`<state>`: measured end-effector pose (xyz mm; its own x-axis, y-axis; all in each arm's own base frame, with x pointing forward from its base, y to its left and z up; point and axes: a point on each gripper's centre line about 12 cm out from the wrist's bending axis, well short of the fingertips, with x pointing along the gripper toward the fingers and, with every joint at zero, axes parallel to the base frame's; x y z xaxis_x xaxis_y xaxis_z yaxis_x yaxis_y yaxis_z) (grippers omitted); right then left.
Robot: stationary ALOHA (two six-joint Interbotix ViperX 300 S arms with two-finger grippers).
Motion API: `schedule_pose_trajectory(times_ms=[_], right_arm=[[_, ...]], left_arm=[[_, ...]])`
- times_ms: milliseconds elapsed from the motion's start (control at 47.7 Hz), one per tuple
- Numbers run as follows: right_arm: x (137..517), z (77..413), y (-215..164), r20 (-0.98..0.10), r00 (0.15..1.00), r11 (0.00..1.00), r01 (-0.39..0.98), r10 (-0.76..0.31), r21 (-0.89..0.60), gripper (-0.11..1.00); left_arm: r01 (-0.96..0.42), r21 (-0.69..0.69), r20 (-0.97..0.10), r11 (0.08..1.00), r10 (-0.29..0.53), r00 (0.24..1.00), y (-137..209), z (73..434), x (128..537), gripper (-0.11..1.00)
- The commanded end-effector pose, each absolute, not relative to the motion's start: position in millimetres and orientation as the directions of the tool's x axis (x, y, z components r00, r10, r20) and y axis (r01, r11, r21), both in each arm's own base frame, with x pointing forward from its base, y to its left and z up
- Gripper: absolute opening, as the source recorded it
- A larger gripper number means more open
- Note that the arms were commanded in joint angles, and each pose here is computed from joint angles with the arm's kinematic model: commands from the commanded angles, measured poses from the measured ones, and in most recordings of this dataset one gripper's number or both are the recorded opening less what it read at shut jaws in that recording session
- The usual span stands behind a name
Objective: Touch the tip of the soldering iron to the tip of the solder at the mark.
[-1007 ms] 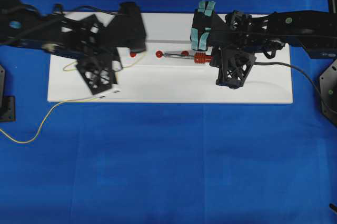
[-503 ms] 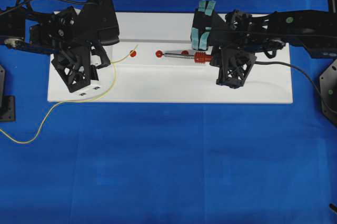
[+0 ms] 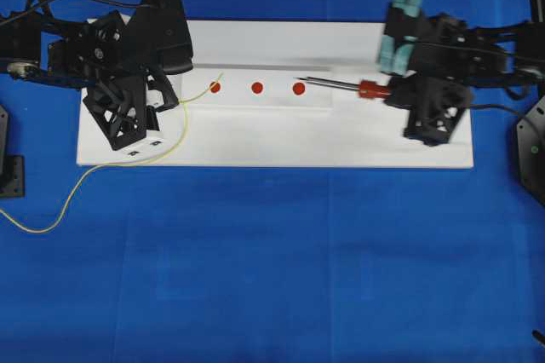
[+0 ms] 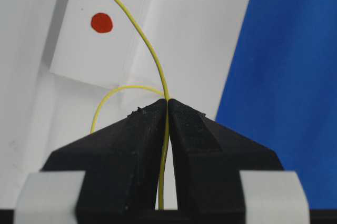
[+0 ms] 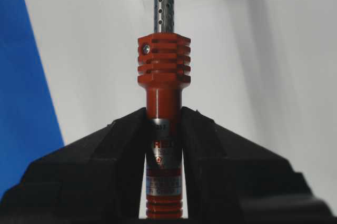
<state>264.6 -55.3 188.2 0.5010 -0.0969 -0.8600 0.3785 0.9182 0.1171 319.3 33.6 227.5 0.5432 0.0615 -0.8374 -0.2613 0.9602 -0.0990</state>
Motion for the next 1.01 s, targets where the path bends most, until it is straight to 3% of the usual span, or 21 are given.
schedule_pose_trajectory(times_ms=[0,356,734,986], right_arm=[[259.1,197.3,-55.5,-0.847,0.52,0.915,0.385,-0.11,0.117,0.06],[254.7,195.2,-57.6,-0.864,0.486,0.909,0.407,-0.129,0.094,0.06],[255.6,195.1,-57.8,-0.864,0.488,0.909,0.407,-0.129,0.094,0.06],[256.2,195.5,-58.6,-0.86,0.493,0.909,0.406,-0.133,0.092,0.06]], left_arm=[[-0.258,-0.102,-0.82,0.961,0.066,0.568,34.0,236.6,321.2,0.02],[-0.256,-0.102,-0.818,0.961,0.065,0.571,34.5,240.1,330.8,0.02],[-0.227,-0.1,-0.804,0.969,0.056,0.592,31.8,249.9,379.4,0.02],[-0.23,-0.087,-0.847,0.969,0.05,0.529,34.2,210.8,417.6,0.02]])
